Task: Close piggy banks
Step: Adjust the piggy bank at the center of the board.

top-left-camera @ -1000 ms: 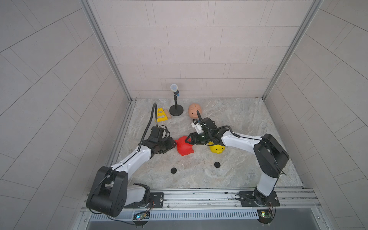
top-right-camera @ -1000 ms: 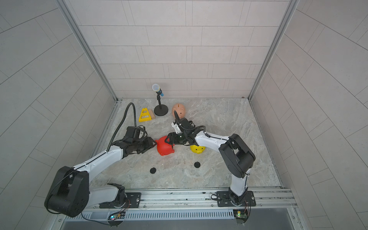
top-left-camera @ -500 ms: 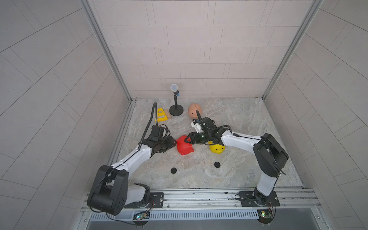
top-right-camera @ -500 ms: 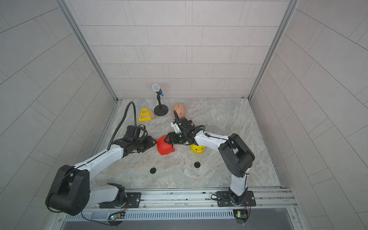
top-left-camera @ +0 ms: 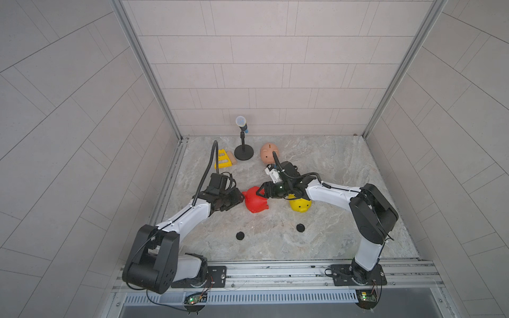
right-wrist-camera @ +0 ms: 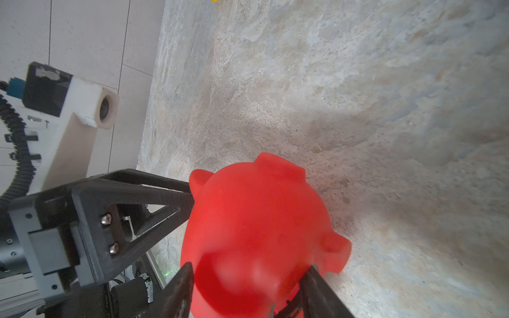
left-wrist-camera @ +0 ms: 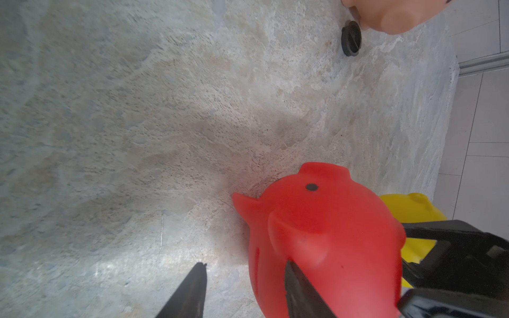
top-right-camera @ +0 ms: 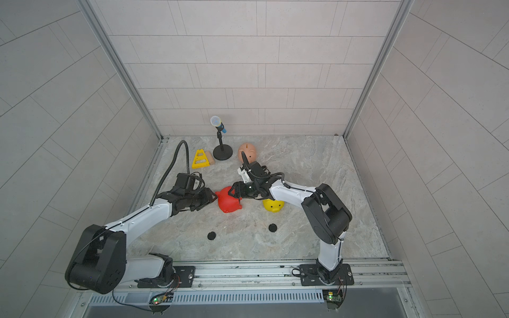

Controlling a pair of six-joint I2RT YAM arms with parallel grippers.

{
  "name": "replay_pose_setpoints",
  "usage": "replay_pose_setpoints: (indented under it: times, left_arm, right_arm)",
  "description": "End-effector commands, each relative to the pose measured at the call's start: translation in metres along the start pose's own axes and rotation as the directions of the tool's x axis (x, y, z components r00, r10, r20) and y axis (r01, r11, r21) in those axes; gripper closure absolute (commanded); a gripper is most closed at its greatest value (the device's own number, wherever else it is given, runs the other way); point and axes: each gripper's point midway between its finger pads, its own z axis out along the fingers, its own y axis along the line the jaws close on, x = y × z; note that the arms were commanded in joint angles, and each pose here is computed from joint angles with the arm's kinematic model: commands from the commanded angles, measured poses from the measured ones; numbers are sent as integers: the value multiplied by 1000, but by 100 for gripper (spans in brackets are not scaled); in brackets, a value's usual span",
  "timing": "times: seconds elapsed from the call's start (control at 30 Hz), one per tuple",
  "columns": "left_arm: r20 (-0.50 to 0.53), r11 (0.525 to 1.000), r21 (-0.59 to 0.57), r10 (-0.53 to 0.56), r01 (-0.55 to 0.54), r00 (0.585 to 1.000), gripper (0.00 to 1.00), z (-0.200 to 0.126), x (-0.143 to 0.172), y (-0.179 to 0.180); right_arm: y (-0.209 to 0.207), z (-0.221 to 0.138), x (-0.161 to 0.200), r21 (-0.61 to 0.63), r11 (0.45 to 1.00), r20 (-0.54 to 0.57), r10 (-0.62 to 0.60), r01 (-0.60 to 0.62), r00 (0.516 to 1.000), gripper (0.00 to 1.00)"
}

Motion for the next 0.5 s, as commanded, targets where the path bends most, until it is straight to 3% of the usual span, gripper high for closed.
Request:
replay_pose_setpoints:
  times: [0.0,0.47]
  left_arm:
    - [14,1000,-2,26,-26,1000,49,0,-5,-3]
    - [8,1000,15,22,-22,1000,49,1,-5,-6]
  right_arm:
    - [-12,-6,-1,67,997,10,-30,29,1000,39]
    - [-20,5,-8,66,998,6,-15,14,1000,29]
